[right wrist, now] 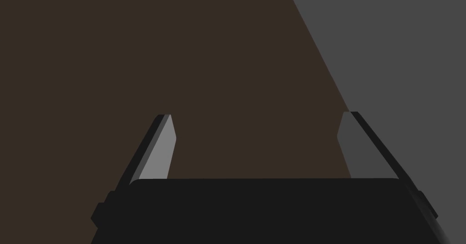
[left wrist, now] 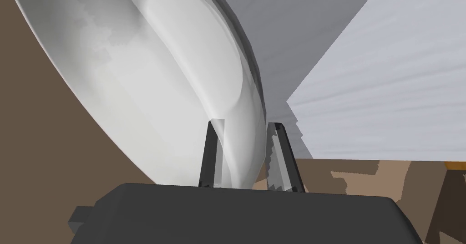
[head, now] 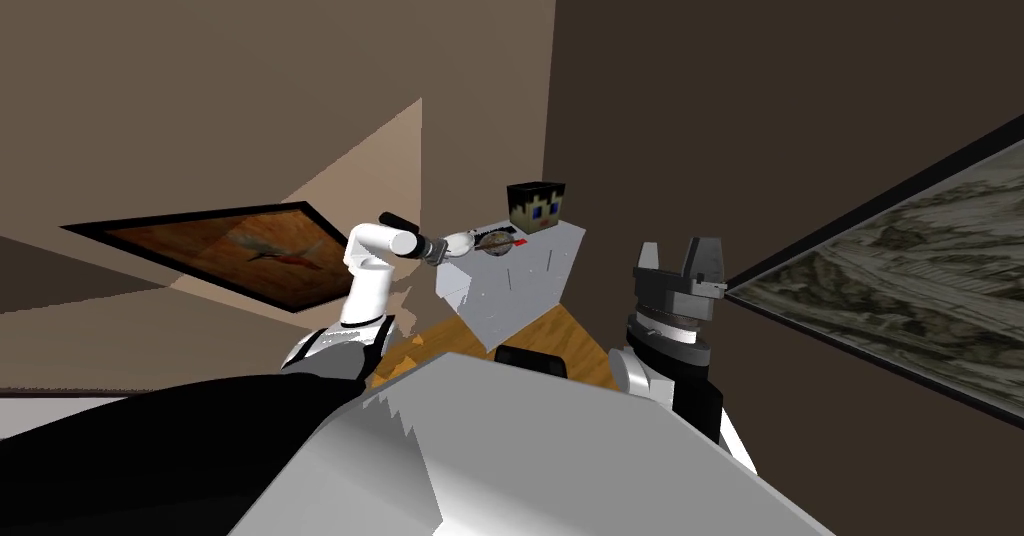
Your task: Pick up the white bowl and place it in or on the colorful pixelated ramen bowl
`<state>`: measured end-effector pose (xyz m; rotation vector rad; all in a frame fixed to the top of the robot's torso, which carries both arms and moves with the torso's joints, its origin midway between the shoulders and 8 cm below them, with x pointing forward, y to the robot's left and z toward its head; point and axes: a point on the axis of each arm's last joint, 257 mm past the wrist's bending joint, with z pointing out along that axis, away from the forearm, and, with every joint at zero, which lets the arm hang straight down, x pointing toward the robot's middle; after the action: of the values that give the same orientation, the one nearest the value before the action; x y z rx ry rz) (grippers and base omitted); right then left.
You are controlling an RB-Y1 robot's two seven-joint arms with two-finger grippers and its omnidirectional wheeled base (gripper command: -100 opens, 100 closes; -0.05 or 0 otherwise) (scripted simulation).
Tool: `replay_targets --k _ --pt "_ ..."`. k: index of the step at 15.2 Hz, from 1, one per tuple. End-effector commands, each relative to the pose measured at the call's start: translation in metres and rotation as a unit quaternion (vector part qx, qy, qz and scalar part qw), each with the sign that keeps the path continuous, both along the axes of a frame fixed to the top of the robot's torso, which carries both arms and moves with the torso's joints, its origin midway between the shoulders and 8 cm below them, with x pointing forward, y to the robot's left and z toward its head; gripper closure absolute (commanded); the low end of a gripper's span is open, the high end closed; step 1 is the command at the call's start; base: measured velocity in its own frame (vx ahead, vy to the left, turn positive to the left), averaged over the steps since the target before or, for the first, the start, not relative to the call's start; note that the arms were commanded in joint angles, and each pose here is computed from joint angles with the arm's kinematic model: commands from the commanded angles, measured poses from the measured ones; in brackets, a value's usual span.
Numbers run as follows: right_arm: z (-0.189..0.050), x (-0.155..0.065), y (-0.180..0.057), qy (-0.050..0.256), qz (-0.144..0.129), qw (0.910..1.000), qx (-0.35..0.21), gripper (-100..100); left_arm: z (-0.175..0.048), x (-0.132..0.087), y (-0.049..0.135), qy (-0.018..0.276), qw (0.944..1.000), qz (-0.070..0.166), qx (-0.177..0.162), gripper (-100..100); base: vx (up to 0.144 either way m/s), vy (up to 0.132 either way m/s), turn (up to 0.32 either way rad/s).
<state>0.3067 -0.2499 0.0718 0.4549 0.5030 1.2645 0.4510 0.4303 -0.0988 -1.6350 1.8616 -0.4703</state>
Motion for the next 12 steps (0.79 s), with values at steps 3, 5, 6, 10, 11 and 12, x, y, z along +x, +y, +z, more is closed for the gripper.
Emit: replay_targets --k 3,5,6,10,11,12 --pt "0.000 0.000 0.000 0.000 0.000 1.0000 0.000 0 0.027 0.011 0.002 -0.028 0.9996 -0.005 -0.005 100 0.057 -0.137 -0.026" --pt "0.000 0.000 0.000 0.000 0.000 1.0000 0.000 0 0.040 0.015 0.003 -0.039 0.9992 -0.008 -0.007 100 0.045 -0.127 -0.014" --pt "0.000 0.000 0.000 0.000 0.000 1.0000 0.000 0 0.047 0.016 0.004 -0.044 0.9990 -0.009 -0.008 100 0.036 -0.120 -0.023" --pt "0.000 0.000 0.000 0.000 0.000 1.0000 0.000 0 0.076 0.022 0.006 -0.066 0.9977 -0.013 -0.011 100 0.062 -0.133 -0.028" --pt "0.000 0.000 0.000 0.000 0.000 1.0000 0.000 0 0.084 0.022 0.007 -0.071 0.9973 -0.014 -0.012 100 0.050 -0.127 -0.019" --pt "0.000 0.000 0.000 0.000 0.000 1.0000 0.000 0 0.091 0.023 0.007 -0.076 0.9970 -0.015 -0.012 100 0.043 -0.131 -0.012"
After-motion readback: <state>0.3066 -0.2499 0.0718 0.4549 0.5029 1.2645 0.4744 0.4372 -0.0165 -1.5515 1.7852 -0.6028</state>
